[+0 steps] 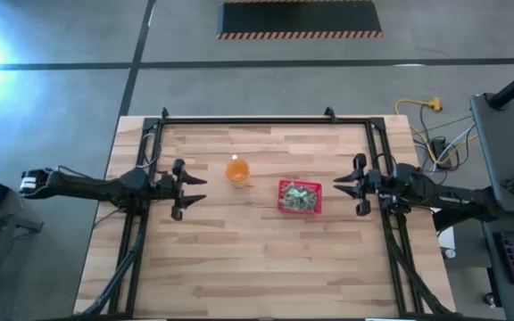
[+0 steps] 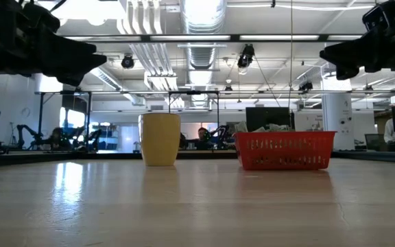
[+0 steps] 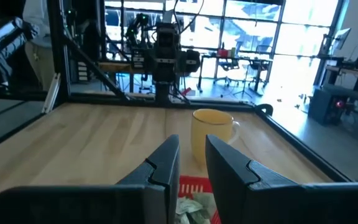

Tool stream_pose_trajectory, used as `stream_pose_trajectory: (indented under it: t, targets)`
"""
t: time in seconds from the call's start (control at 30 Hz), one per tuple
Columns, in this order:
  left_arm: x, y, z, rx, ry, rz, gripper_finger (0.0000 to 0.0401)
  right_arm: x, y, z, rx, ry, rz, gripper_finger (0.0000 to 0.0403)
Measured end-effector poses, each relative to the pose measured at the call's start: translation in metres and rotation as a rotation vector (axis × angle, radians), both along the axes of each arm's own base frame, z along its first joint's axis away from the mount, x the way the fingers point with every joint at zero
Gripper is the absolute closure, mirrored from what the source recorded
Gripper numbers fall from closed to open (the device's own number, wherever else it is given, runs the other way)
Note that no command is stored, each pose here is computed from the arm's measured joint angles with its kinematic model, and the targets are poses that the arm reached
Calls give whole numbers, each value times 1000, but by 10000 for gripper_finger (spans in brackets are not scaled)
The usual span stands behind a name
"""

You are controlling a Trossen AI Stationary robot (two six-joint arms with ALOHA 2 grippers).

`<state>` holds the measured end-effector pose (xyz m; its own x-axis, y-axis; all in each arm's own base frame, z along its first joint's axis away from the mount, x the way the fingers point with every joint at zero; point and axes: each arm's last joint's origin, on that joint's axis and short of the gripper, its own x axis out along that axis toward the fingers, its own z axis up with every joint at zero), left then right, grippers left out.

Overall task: Pick and place Stevia / Truvia into bins
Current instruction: Return to Home Position

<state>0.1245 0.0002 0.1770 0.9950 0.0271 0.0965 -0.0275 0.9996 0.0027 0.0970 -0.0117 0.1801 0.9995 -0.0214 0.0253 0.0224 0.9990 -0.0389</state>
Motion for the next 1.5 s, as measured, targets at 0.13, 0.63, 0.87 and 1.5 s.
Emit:
stream_pose_trajectory:
  t: [0.13, 0.63, 0.87, 1.5]
  targets:
    - [-3, -1, 0, 2, 7, -9, 209, -2, 0, -2, 7, 5, 0, 335]
    - [-16, -3, 0, 27, -7, -25, 209, -1, 0, -11, 27, -12, -2, 335]
    - [-18, -3, -1, 34, 10, -20, 209, 0, 1, -8, 126, -47, -20, 335]
    - [-25, -3, -8, 59, 62, 1, 209, 0, 12, -13, 108, 5, 3, 335]
